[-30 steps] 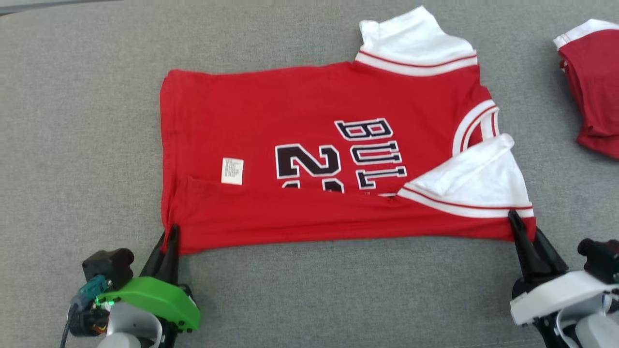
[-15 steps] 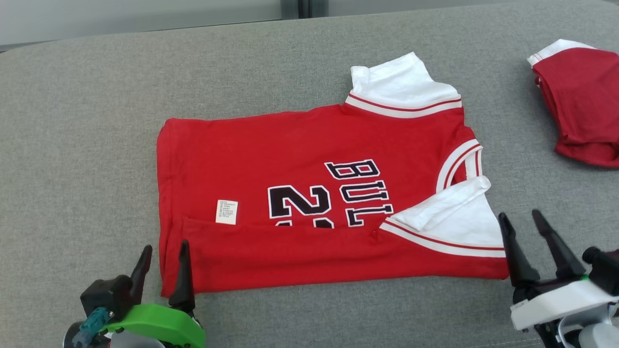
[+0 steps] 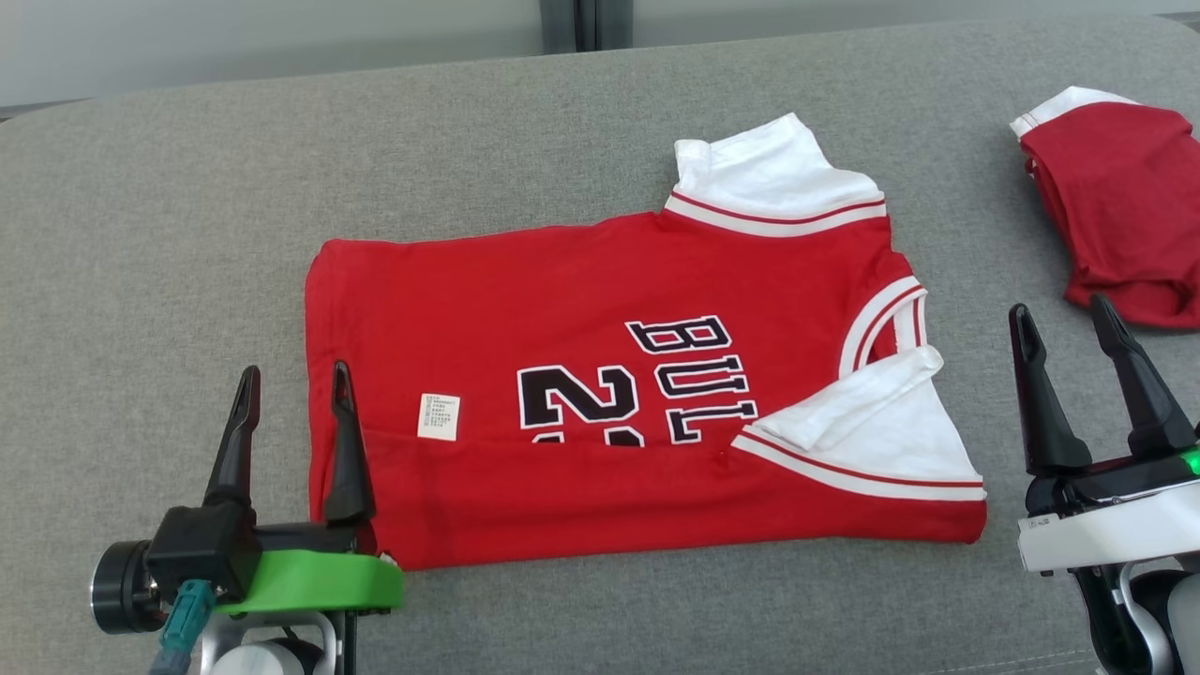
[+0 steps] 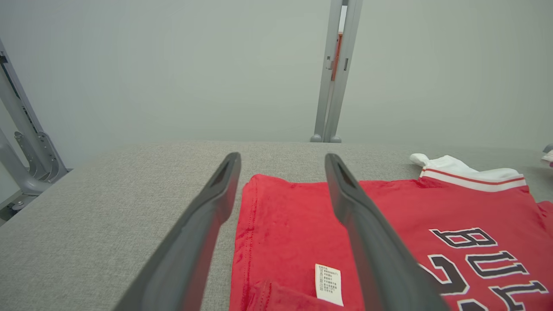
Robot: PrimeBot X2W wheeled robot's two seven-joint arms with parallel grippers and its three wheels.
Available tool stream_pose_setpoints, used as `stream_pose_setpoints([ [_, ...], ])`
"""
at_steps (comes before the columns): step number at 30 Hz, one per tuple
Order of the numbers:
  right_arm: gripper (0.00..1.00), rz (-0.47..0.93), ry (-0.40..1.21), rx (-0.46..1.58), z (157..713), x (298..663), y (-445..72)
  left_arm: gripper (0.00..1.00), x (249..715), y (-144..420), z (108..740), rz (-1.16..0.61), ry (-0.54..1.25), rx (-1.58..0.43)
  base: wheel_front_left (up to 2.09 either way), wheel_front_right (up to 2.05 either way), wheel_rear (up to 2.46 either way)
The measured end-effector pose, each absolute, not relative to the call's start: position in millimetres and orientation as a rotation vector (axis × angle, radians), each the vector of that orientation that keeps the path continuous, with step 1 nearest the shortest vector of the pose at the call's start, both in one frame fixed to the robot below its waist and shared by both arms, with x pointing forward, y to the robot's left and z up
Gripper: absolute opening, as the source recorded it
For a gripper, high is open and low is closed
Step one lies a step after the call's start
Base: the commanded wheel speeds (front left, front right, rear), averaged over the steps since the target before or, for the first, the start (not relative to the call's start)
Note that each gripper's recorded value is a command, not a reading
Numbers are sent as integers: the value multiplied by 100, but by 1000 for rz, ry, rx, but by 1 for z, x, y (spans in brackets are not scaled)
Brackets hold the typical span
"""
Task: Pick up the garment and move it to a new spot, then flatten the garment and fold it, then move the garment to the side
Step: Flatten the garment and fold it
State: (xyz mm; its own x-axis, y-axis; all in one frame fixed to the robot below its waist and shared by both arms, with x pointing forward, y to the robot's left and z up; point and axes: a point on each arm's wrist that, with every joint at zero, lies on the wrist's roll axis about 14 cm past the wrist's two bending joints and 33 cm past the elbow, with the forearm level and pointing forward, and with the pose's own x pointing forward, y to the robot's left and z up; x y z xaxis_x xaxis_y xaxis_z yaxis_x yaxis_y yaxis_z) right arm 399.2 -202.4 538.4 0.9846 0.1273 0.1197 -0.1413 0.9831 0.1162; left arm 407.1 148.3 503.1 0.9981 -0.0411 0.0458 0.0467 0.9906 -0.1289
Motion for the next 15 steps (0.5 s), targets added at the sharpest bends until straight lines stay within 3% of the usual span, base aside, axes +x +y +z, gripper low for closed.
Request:
stream_pose_setpoints([
  [8, 100, 131, -96, 134, 535, 403, -200, 100, 418, 145, 497, -63, -7, -116, 0, 0, 0],
  [15, 100, 146, -63, 145, 521, 417, -196, 100, 471, 145, 486, -149, 117, -124, 0, 0, 0],
])
